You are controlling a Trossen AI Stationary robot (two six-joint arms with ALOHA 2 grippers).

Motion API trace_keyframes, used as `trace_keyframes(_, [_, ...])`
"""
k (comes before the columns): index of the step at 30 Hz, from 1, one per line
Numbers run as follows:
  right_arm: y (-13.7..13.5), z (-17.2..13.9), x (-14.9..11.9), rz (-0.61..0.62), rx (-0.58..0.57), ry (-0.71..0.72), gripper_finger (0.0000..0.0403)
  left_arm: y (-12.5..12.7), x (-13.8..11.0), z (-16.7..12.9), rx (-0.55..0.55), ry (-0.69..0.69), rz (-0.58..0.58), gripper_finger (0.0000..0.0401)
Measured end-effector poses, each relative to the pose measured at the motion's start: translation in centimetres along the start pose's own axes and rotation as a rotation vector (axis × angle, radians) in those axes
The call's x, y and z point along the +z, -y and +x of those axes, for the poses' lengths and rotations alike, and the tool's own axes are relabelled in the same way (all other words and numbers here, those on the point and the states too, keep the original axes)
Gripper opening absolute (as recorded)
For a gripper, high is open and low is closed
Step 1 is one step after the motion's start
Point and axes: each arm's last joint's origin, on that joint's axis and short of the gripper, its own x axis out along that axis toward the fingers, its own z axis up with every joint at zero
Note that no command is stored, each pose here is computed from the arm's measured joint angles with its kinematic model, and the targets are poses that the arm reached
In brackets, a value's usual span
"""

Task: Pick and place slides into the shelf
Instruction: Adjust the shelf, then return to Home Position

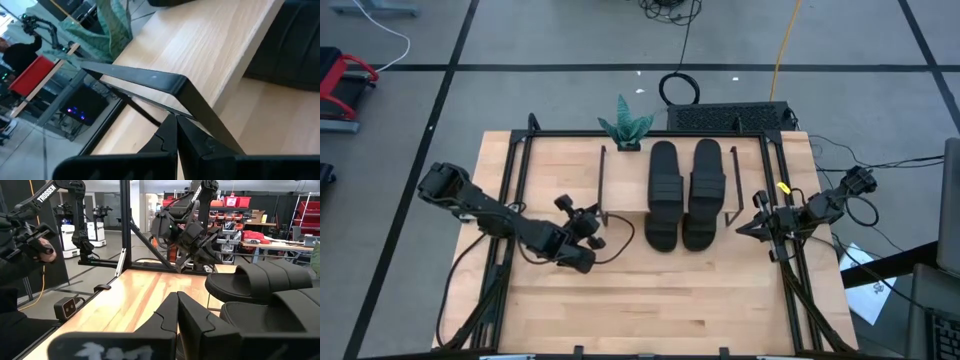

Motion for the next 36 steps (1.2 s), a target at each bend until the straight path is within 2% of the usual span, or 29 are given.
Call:
trace_keyframes(17, [0.0, 0.0, -0.1, 0.001, 0.0, -0.006, 0.0, 0.1, 0.0, -0.2, -0.006, 0.006, 0.026, 0.0])
trace_keyframes(23, [0.0, 0.0, -0.1, 0.001, 0.0, -0.006, 0.0, -0.7, -1.0, -0.2, 0.074, -0.016, 0.014, 0.0])
trace_keyframes(29, [0.0, 0.0, -0.1, 0.001, 0.0, -0.006, 0.0, -1.8, -1.9, -0.9, 0.106, -0.042, -0.002, 0.0])
trace_keyframes(34, [0.0, 0.0, -0.1, 0.001, 0.0, -0.006, 0.0, -2.7, -2.1, -2.7, 0.116, 0.033, -0.011, 0.0])
trace_keyframes(36, [0.0, 0.0, -0.1, -0.004, 0.001, -0.007, 0.0, -2.9, -1.9, -3.7, 0.115, 0.102, -0.023, 0.0])
